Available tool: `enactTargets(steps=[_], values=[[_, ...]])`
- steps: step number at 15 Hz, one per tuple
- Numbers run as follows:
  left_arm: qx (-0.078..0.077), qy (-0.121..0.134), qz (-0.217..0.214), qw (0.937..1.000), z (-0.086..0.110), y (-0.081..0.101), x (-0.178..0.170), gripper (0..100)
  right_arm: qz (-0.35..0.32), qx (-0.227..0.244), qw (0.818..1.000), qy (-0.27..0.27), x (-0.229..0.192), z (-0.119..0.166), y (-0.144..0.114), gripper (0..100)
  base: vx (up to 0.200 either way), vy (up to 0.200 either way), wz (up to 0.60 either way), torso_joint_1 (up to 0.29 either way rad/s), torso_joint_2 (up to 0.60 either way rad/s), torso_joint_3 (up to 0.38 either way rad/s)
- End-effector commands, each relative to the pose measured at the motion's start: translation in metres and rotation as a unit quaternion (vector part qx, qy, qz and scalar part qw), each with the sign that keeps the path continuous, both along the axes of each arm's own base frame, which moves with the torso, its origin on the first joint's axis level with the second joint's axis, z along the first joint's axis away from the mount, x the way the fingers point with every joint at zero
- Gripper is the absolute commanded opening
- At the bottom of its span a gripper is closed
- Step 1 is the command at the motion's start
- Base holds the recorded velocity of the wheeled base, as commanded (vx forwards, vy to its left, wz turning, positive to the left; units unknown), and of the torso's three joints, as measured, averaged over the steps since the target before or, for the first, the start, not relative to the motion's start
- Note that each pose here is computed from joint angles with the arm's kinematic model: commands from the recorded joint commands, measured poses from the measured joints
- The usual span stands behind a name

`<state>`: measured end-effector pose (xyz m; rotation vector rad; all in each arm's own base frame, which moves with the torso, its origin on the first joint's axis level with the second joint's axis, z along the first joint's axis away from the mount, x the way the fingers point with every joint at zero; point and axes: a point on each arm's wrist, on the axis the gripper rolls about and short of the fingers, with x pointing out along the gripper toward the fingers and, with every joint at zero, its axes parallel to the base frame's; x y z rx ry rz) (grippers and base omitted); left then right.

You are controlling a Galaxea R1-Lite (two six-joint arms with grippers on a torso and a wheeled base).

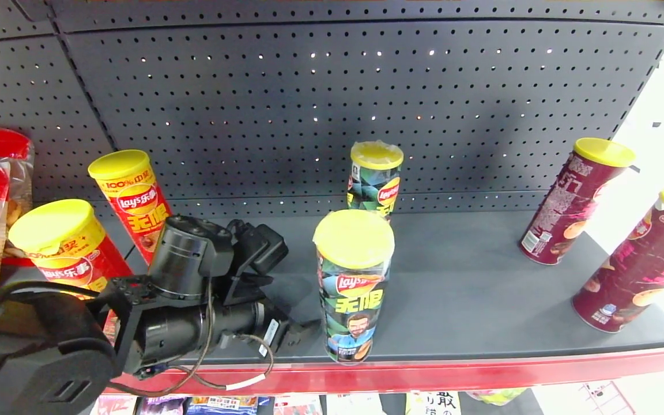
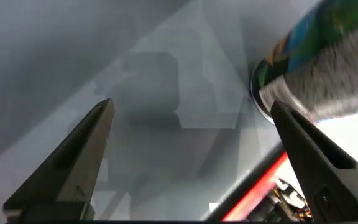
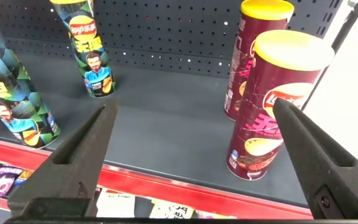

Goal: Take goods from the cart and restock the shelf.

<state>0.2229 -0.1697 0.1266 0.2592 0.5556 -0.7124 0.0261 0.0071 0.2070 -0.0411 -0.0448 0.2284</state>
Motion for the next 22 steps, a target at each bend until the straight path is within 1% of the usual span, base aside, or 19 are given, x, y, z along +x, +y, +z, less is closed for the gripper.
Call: enactTargets(steps=[1,9,16,18,20,22], values=[[0.003,0.004,0.0,1.0,-0.004,-0.003,0.004,100,0.0,-0.001,1.0,0.002,0.001,0.0,0.0,100,0.0,0.0,0.0,0.0,0.0,0.0],[0.001,0.002,-0.001,1.0,-0.004,-0.009,0.011,100,0.0,-0.002,1.0,0.002,0.001,0.0,0.001,100,0.0,0.0,0.0,0.0,0.0,0.0],[-0.008,-0.009,-0.008,0.9999,0.002,-0.019,0.017,100,0.001,-0.002,1.0,0.002,0.001,0.0,0.001,100,0.0,0.0,0.0,0.0,0.0,0.0],[-0.003,-0.003,-0.009,1.0,-0.001,-0.018,0.014,100,0.001,-0.001,1.0,0.001,0.001,0.001,0.001,100,0.0,0.0,0.0,0.0,0.0,0.0],[0.007,0.007,-0.009,0.9999,-0.008,-0.012,0.008,100,0.0,-0.001,1.0,0.001,0.001,0.001,0.0,100,0.0,0.0,0.0,0.0,0.0,0.0],[0.014,0.005,-0.015,0.9998,-0.009,-0.011,0.006,100,0.0,-0.001,1.0,0.002,0.001,0.0,0.0,100,0.0,0.0,0.0,0.0,0.0,0.0]])
